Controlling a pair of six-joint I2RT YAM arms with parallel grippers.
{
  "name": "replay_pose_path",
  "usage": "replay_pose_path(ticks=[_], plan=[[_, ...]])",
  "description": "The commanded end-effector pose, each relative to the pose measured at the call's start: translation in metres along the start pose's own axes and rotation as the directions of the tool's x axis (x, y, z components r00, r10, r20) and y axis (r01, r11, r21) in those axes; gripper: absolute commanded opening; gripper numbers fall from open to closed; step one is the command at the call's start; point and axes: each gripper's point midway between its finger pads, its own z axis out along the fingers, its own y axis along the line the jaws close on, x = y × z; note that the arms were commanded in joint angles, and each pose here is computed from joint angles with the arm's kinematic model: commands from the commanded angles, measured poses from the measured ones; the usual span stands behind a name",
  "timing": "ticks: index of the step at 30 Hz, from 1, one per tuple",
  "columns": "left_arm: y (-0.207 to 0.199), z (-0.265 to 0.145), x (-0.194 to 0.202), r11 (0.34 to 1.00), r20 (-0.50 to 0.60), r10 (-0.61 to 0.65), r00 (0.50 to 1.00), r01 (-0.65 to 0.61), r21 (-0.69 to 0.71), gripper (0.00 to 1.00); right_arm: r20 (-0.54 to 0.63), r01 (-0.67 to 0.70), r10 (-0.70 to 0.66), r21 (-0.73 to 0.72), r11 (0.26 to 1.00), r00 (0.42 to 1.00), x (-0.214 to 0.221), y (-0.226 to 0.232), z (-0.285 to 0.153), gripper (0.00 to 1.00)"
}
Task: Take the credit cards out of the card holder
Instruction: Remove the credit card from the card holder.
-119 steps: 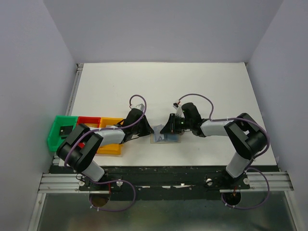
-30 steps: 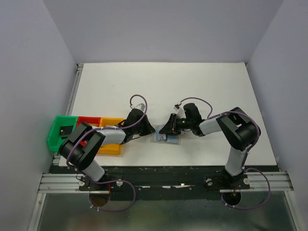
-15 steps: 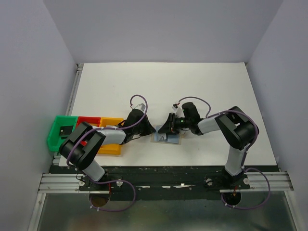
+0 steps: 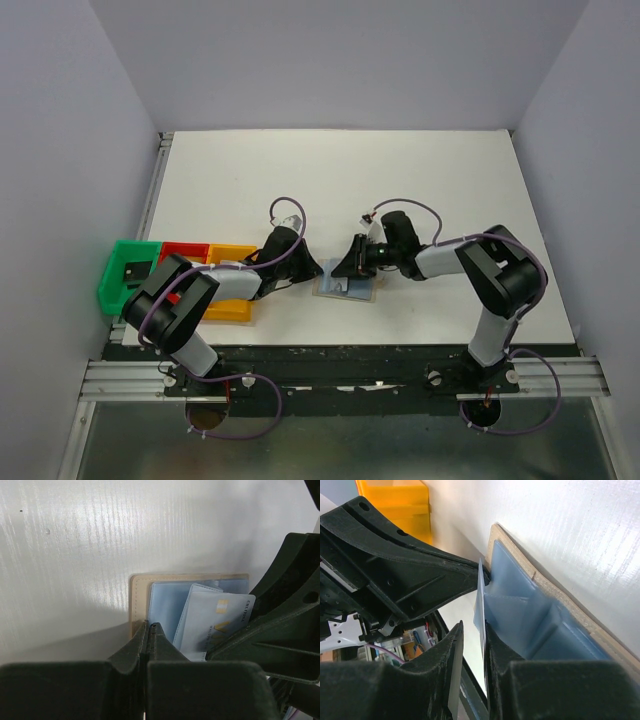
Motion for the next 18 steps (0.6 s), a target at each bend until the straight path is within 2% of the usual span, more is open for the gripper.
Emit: replay_pose_path(ticks=[1, 18], plan=[[0.023, -0.003, 0.014, 0.996, -0.037, -0.015, 0.999, 0.012, -0.087, 0.00, 0.010, 0.016, -0.016, 0.008, 1.000, 1.000, 0.000, 0.001, -0.007, 0.30], [0.027, -0.004, 0.014, 0.994, -0.030, -0.021, 0.999, 0.018, -0.107, 0.00, 0.017, 0.026, -0.026, 0.020, 0.999, 1.000, 0.005, -0.005, -0.020, 0.29]])
